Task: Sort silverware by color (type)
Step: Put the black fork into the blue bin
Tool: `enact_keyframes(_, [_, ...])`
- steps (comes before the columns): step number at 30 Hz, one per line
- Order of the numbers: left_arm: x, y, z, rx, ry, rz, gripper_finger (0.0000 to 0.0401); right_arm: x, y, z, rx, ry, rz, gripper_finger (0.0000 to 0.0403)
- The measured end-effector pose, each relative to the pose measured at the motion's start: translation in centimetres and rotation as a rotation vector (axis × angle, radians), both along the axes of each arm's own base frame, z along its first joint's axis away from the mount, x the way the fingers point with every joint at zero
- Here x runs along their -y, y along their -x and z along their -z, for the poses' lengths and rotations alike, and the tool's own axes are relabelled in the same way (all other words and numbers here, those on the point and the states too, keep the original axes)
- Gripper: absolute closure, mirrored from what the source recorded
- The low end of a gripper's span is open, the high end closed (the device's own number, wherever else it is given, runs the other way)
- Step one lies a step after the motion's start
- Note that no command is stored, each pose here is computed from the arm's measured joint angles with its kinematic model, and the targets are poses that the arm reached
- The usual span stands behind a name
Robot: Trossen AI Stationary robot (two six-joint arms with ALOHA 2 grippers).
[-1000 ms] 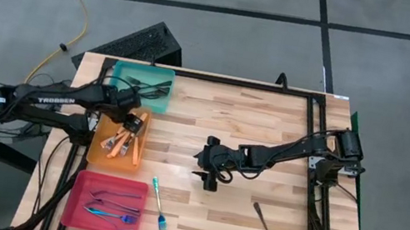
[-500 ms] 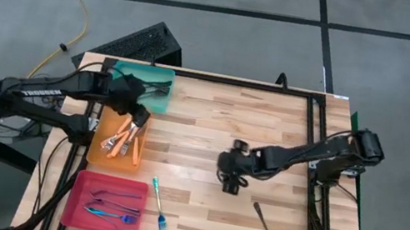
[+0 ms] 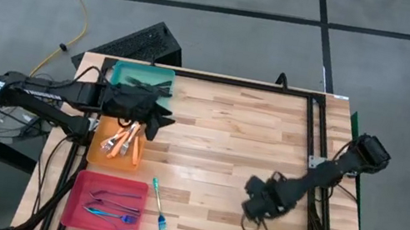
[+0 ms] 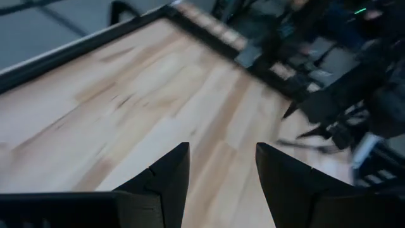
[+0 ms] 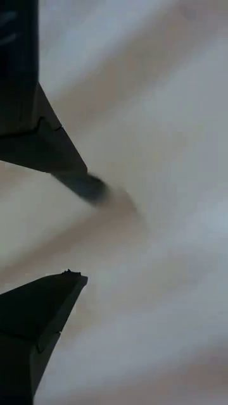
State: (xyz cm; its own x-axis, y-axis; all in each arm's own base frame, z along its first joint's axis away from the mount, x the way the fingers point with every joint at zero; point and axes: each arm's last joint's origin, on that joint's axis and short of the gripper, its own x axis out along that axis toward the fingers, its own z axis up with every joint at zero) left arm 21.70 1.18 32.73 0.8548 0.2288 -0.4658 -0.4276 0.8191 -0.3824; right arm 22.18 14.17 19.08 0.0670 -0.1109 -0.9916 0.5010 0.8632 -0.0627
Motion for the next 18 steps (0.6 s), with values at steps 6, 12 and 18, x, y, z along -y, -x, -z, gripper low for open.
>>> enact_keyframes(6, [1.3, -1.8, 0.0, 0.066, -0.035, 0.073, 0.0236, -4.2, 2.9, 0.0, -0.028, -0.118, 0.043, 0.0120])
enact_keyframes(12, [2.0, -3.6, 1.0, 0.062, -0.051, 0.096, 0.0236, -6.5, 4.6, 0.2, -0.007, -0.172, 0.111, 0.0120])
enact_keyframes(18, [2.1, -4.6, 1.8, 0.047, -0.068, 0.110, 0.0236, -6.7, 5.0, 1.6, 0.035, -0.202, 0.135, 0.0120])
